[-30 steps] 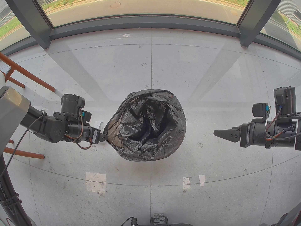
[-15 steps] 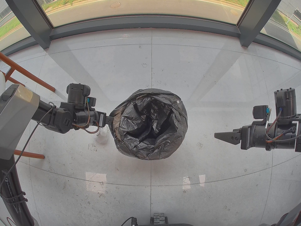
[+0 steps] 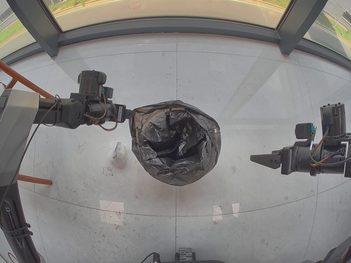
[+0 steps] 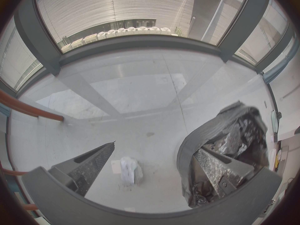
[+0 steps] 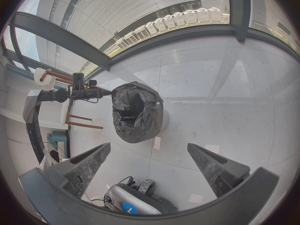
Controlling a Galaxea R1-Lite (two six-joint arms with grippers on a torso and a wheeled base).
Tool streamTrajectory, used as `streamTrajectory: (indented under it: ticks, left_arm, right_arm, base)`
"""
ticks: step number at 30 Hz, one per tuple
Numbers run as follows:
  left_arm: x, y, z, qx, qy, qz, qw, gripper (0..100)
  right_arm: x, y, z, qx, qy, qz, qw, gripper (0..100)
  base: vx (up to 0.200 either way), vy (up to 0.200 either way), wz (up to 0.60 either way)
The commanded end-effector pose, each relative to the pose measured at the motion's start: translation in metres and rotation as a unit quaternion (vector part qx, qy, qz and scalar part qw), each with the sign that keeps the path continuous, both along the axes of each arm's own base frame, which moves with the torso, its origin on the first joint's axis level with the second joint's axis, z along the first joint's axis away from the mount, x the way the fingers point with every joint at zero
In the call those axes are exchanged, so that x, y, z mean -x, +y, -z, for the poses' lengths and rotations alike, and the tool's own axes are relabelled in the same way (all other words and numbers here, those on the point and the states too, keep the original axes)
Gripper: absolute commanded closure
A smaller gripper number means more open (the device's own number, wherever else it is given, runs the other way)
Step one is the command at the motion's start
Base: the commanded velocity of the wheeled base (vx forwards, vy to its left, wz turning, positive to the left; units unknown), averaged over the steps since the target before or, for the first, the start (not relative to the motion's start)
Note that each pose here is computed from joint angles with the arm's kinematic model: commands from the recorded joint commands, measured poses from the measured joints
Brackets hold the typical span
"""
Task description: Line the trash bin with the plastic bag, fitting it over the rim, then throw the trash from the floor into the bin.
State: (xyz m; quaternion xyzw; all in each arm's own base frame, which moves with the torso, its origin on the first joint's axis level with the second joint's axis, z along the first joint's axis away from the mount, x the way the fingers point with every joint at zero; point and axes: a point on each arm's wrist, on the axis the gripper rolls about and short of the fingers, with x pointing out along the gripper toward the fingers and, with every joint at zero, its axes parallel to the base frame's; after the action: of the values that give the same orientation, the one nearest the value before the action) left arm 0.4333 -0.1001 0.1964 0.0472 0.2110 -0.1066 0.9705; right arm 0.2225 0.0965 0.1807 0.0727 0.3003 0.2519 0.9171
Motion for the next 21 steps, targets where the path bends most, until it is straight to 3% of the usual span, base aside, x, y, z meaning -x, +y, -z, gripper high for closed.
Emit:
streamTrajectory:
  ticks: [1,6,11,18,21]
  left_arm:
    - [-0.005,-0.027,-0.015,0.011,-0.021,0.025,0.9994,0]
    - [-0.008,-0.054,-0.003,0.01,-0.016,0.05,0.9986,0]
    - [-0.013,-0.058,0.018,0.003,0.009,0.052,0.9986,0]
    - [-0.01,-0.052,0.011,0.003,0.006,0.048,0.9988,0]
    - [0.001,-0.044,-0.012,0.01,-0.012,0.047,0.9988,0]
  right_arm:
    - [0.0,0.0,0.0,0.0,0.0,0.0,1.0,0]
    - [0.001,0.0,-0.001,0.0,-0.002,-0.001,1.0,0]
    - [0.002,-0.001,0.0,-0.001,-0.001,0.0,1.0,0]
    - [0.006,-0.002,0.003,0.002,0.005,0.0,1.0,0]
    - [0.006,-0.002,0.004,0.002,0.006,-0.001,1.0,0]
  base:
    - [0.0,0.0,0.0]
    - [0.0,0.0,0.0]
    - [0.0,0.0,0.0]
    - [0.0,0.0,0.0]
    - [0.0,0.0,0.0]
